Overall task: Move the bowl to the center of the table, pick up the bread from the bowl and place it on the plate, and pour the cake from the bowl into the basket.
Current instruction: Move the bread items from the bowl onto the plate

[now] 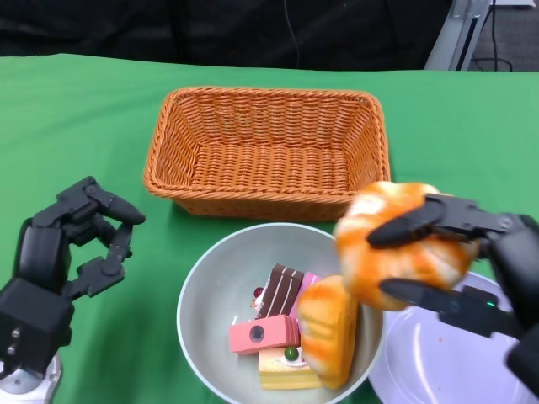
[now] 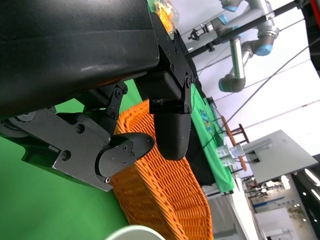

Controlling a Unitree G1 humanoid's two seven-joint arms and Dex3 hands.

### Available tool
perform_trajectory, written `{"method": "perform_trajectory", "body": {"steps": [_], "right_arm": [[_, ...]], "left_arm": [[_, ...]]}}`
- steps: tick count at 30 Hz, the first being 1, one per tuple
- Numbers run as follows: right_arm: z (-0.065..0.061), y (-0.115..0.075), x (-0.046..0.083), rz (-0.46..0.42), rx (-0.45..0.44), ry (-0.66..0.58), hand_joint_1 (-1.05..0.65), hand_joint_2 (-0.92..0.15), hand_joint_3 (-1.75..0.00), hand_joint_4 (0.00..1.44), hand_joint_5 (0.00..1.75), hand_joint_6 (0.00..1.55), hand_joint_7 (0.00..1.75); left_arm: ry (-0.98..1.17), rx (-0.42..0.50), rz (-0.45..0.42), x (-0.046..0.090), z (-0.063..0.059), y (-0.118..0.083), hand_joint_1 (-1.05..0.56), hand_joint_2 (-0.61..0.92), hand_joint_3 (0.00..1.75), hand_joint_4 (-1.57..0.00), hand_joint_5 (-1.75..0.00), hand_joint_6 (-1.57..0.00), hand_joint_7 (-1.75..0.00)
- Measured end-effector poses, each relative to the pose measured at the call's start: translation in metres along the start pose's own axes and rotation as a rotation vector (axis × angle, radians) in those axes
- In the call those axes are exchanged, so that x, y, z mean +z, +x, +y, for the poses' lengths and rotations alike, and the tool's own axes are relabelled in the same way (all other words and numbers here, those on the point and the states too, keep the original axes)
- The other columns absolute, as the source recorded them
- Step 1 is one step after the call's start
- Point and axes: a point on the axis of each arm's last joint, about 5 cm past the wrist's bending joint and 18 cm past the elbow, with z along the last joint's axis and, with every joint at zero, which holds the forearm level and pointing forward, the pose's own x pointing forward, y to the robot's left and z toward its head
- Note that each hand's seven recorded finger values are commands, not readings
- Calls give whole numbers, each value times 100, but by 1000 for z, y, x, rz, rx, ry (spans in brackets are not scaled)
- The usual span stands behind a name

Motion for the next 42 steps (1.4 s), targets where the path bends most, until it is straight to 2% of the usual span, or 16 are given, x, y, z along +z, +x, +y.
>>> {"method": "perform_trajectory", "body": {"steps": [5, 13, 20, 26, 30, 34, 37, 40, 42], "right_arm": [[-13, -16, -9, 67, -49, -28, -12, -92, -12, 80, 137, 76, 107], [-21, -37, -22, 173, -89, -28, -6, -92, -13, 76, 141, 72, 109], [-20, -43, -32, 265, -50, -32, -5, -91, -13, 75, 128, 72, 102], [-12, -43, -46, 342, -2, -5, -8, -92, -14, 76, 127, 73, 100], [-8, -43, -51, 389, 16, 14, -8, -92, -15, 74, 128, 72, 95], [-5, -42, -57, 405, 35, 23, -8, -92, -17, 73, 113, 75, 85], [-4, -41, -58, 404, 41, 19, -5, -92, -17, 68, 98, 77, 64], [-4, -40, -58, 408, 47, 7, -6, -92, -15, 63, 77, 82, 31], [-3, -40, -57, 423, 52, 3, -7, -92, -14, 63, 71, 84, 22]], "left_arm": [[1, 6, 1, -1, 2, 1, -10, 66, 92, -72, -171, -71, -136], [-3, 14, 11, -4, 6, 1, -9, 66, 91, -72, -172, -69, -139], [-4, 7, 21, -5, 9, 1, -9, 68, 88, -72, -173, -68, -139], [-3, 9, 12, -4, 9, 4, -8, 66, 91, -74, -170, -70, -137], [0, 10, 10, -3, 11, 4, -9, 65, 92, -73, -169, -70, -135], [0, 12, 10, -3, 11, 4, -10, 65, 91, -74, -170, -71, -135], [4, 13, 9, -3, 13, 4, -10, 64, 91, -73, -172, -71, -136], [5, 14, 9, -3, 13, 4, -9, 64, 92, -73, -172, -71, -136], [2, 17, 8, -3, 13, 4, -9, 64, 92, -73, -172, -71, -136]]}}
